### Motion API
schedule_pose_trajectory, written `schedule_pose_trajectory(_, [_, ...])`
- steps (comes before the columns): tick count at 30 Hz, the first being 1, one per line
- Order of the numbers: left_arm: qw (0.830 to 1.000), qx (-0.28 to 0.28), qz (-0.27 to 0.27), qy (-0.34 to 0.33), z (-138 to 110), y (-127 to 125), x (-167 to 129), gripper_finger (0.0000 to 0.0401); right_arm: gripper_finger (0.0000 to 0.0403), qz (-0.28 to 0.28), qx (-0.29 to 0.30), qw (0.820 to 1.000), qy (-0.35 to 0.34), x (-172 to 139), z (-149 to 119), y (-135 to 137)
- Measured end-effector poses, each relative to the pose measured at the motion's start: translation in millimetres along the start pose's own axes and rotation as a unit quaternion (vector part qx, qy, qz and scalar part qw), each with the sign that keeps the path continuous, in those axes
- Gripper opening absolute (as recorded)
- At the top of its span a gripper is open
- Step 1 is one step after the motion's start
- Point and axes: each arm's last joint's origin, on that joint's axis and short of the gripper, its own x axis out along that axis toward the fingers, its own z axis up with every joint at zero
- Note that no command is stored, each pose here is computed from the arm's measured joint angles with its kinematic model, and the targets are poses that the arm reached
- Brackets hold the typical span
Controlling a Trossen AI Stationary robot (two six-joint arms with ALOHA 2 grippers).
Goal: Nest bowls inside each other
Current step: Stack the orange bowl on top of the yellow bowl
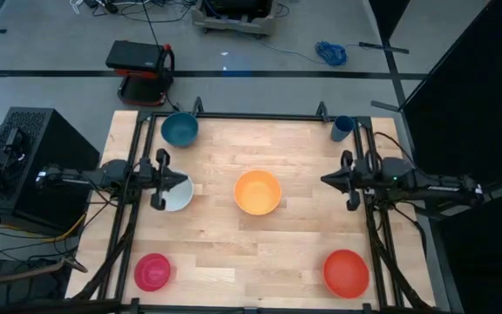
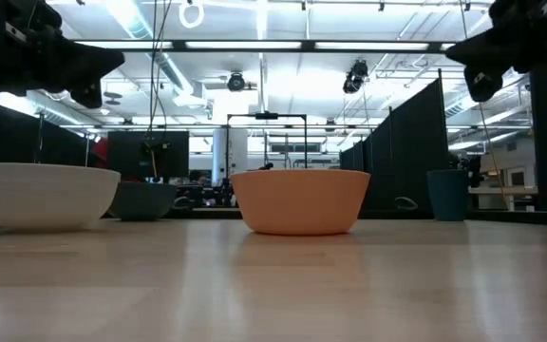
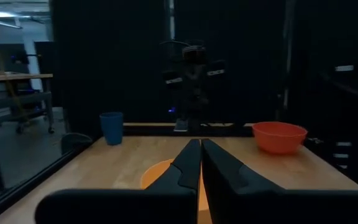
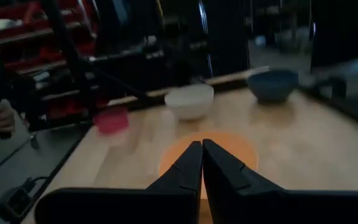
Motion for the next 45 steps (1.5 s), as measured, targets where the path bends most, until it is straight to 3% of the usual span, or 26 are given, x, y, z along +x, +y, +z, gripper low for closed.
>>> schedule_pose_trajectory(10, [1.0, 0.002, 0.028, 0.001, 0, 2, 0, 0.0001, 0.0, -0.075, 0.027, 0.986, 0.146, 9, 16, 10])
schedule_pose_trajectory(14, [1.0, 0.002, 0.028, 0.001, 0, 2, 0, 0.0001, 0.0, 0.01, 0.01, 0.977, 0.213, 7, 12, 24])
schedule_pose_trajectory(18, [1.0, 0.003, 0.028, 0.004, -1, 2, 0, 0.0003, 0.0, 0.049, 0.049, 0.964, 0.258, 4, 4, 36])
schedule_pose_trajectory(24, [1.0, 0.002, 0.028, 0.004, -1, 2, 0, 0.0001, 0.0, 0.06, 0.096, 0.932, 0.344, -1, -12, 52])
schedule_pose_trajectory(40, [1.0, -0.014, 0.028, 0.004, -1, 2, 0, 0.0002, 0.0, 0.032, 0.084, 0.85, 0.519, 8, -6, 91])
schedule_pose_trajectory(45, [1.0, -0.013, 0.028, 0.004, -1, 2, 0, 0.0001, 0.0, 0.041, 0.119, 0.819, 0.56, 15, -11, 102])
